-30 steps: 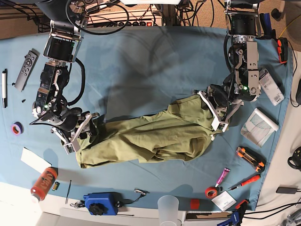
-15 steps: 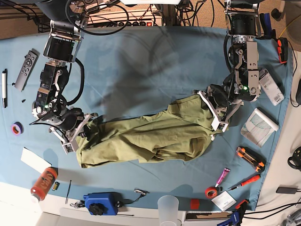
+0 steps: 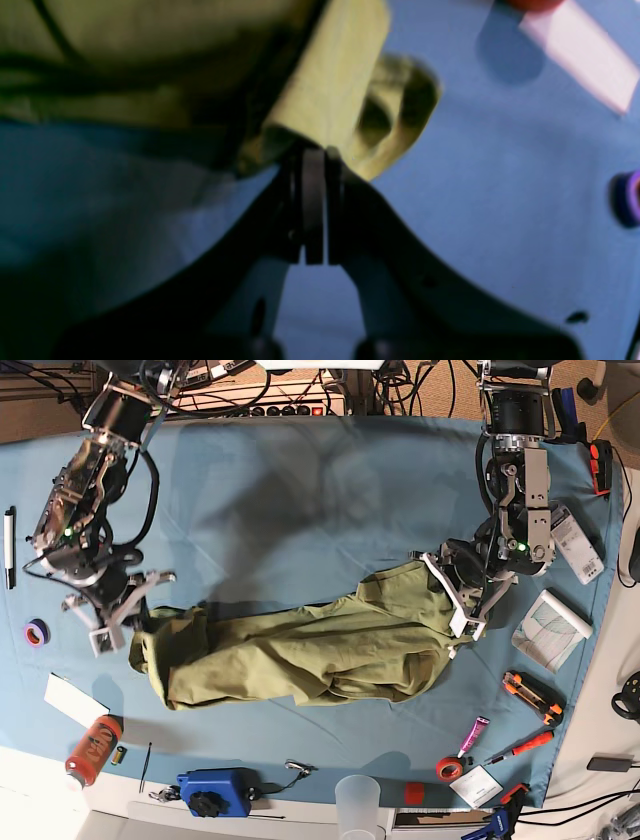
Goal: Layout the t-shirt on the table in an organized manner, then fold the t-shirt properly
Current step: 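Grasp the shirt hem with the right gripper beside the left gripper, then lift the shirt high with both grippers, stretching it between them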
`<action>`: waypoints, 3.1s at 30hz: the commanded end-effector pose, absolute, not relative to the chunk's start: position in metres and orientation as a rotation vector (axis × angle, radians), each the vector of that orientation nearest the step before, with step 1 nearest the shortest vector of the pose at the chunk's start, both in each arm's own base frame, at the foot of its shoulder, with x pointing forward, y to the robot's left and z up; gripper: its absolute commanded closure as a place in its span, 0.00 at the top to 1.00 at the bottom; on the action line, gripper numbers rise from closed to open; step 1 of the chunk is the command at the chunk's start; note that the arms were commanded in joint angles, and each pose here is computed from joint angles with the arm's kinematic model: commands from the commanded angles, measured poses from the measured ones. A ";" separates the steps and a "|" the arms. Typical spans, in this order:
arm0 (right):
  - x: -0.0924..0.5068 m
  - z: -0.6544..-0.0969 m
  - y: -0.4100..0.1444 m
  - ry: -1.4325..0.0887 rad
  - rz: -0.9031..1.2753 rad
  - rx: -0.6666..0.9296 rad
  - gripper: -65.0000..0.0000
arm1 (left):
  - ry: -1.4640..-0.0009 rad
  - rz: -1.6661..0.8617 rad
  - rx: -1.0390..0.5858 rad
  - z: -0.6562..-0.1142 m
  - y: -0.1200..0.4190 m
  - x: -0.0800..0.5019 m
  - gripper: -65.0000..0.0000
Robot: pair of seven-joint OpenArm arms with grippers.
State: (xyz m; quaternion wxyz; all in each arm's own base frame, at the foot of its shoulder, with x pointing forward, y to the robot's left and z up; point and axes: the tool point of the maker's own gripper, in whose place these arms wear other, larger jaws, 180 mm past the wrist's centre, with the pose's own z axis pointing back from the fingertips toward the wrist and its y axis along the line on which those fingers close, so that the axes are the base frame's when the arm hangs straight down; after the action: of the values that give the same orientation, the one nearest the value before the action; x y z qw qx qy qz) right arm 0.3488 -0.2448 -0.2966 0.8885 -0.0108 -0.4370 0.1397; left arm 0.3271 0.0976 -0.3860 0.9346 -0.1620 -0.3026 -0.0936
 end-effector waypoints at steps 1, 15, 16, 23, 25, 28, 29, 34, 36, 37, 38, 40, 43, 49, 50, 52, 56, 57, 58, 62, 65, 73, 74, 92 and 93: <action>0.355 -0.280 -0.250 -0.969 0.294 -0.039 0.00 | -0.674 -0.198 -0.340 -0.371 0.097 0.338 0.00; 0.346 -0.290 -0.248 -0.927 0.322 -0.034 0.43 | -0.677 -0.222 -0.345 -0.370 0.095 0.338 0.00; 0.348 -0.288 -0.247 -0.941 0.323 -0.033 0.43 | -0.679 -0.241 -0.348 -0.370 0.093 0.337 0.00; 0.362 -0.268 -0.256 -1.049 0.319 -0.106 0.43 | -0.680 -0.250 -0.349 -0.370 0.092 0.337 0.00; 0.368 -0.260 -0.256 -1.067 0.319 -0.113 0.43 | -0.680 -0.250 -0.349 -0.370 0.092 0.337 0.00; 0.378 -0.248 -0.255 -1.101 0.322 -0.116 0.43 | -0.681 -0.250 -0.350 -0.370 0.092 0.337 0.00; 0.381 -0.246 -0.253 -1.106 0.327 -0.112 0.43 | -0.680 -0.250 -0.350 -0.370 0.092 0.337 0.00; 0.400 -0.273 -0.239 -1.024 0.349 -0.063 0.43 | -0.679 -0.250 -0.349 -0.370 0.092 0.337 0.00; 0.406 -0.291 -0.241 -0.966 0.334 -0.077 0.43 | -0.679 -0.250 -0.349 -0.370 0.093 0.337 0.00; 0.410 -0.297 -0.242 -0.950 0.322 -0.081 0.43 | -0.676 -0.251 -0.348 -0.370 0.093 0.336 0.00; 0.412 -0.303 -0.241 -0.937 0.318 -0.079 0.43 | -0.672 -0.251 -0.348 -0.371 0.093 0.336 0.00; 0.415 -0.312 -0.238 -0.909 0.322 -0.064 0.43 | -0.670 -0.251 -0.348 -0.371 0.093 0.335 0.00; 0.413 -0.316 -0.243 -0.881 0.288 -0.076 0.29 | -0.670 -0.251 -0.348 -0.372 0.093 0.335 0.00; 0.412 -0.303 -0.276 -0.855 0.225 -0.199 0.00 | -0.666 -0.248 -0.343 -0.370 0.094 0.335 0.00; 0.413 -0.294 -0.281 -0.872 0.231 -0.221 0.00 | -0.664 -0.246 -0.345 -0.368 0.094 0.334 0.00; 0.414 -0.271 -0.289 -0.918 0.248 -0.263 0.00 | -0.669 -0.250 -0.356 -0.360 0.095 0.333 0.00; 0.413 -0.223 -0.290 -1.019 0.281 -0.282 0.00 | -0.720 -0.270 -0.347 -0.333 0.099 0.334 0.00; 0.411 -0.214 -0.289 -1.035 0.291 -0.286 0.00 | -0.739 -0.269 -0.338 -0.326 0.102 0.335 0.00; 0.409 -0.205 -0.289 -1.048 0.298 -0.296 0.00 | -0.762 -0.262 -0.331 -0.320 0.105 0.335 0.00; 0.402 -0.179 -0.296 -1.121 0.264 -0.312 0.00 | -0.831 -0.216 -0.305 -0.302 0.124 0.323 0.00; 0.396 -0.162 -0.307 -1.195 0.197 -0.266 0.00 | -0.884 -0.190 -0.322 -0.289 0.136 0.306 0.00; 0.372 -0.143 -0.327 -1.317 0.133 -0.114 0.00 | -1.030 -0.212 -0.326 -0.243 0.156 0.264 0.00; 0.369 -0.142 -0.329 -1.324 0.124 -0.107 0.00 | -1.042 -0.205 -0.317 -0.240 0.160 0.261 0.00; 0.354 -0.079 -0.374 -1.505 0.058 -0.213 0.00 | -1.132 -0.057 -0.110 -0.208 0.230 0.237 0.00; 0.355 -0.075 -0.374 -1.517 0.057 -0.214 0.00 | -1.154 -0.059 -0.112 -0.204 0.232 0.237 0.00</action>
State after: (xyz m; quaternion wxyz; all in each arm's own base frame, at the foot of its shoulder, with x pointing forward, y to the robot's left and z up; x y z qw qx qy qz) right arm 0.3564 -0.3695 -0.1007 0.7468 -0.0820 -0.6595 0.0240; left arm 0.2341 0.2313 -0.2148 0.8480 -0.0584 -0.5263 -0.0220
